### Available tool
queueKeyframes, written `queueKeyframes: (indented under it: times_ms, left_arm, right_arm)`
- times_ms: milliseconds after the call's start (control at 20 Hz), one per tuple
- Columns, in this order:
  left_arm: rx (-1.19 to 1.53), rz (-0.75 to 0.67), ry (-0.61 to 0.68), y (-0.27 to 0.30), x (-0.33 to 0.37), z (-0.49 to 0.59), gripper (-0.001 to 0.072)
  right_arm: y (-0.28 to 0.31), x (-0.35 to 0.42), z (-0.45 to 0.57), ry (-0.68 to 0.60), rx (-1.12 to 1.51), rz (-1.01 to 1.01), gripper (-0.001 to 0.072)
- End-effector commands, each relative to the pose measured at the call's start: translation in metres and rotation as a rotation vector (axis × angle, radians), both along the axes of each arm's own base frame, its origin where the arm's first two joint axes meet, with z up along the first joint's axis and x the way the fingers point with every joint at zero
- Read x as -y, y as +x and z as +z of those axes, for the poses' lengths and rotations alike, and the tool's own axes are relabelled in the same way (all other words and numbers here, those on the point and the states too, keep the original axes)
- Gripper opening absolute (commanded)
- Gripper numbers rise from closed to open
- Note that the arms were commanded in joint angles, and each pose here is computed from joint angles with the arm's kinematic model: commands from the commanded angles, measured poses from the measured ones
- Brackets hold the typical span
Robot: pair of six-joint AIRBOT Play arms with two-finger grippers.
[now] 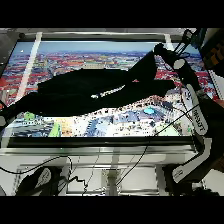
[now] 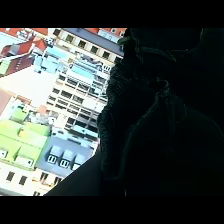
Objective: Fold the clothes and pants, and hang the long-sleeved shirts on hangers.
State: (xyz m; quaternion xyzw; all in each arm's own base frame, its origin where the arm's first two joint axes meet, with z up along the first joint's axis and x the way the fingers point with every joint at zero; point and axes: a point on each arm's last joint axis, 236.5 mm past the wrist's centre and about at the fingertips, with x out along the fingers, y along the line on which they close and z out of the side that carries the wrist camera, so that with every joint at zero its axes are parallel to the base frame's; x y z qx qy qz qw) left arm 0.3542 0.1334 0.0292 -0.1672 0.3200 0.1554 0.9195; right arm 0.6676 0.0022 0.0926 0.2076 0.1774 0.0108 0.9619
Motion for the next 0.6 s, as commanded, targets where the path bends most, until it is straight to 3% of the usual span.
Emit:
queueKeyframes:
  times_ms: [0,250,400,550]
  left_arm:
    - [0.001,0.001,-0.002,0.0,0.0,0.0,0.0061]
    - [0.001,0.001,-0.002,0.0,0.0,0.0,0.006]
    - [0.001,0.001,-0.002,0.0,0.0,0.0,0.0061]
    - [0.001,0.001,-0.002,0.0,0.0,0.0,0.0061]
  right_arm:
    - [-0.024,0.027,-0.004,-0.049,-0.133,0.058,0.056]
    - [-0.106,0.107,-0.042,-0.139,-0.49,0.089,0.0545]
    - [-0.153,0.131,-0.087,-0.057,-0.714,0.1,0.0545]
    - [-0.164,0.156,-0.107,0.101,-0.778,-0.043,0.0545]
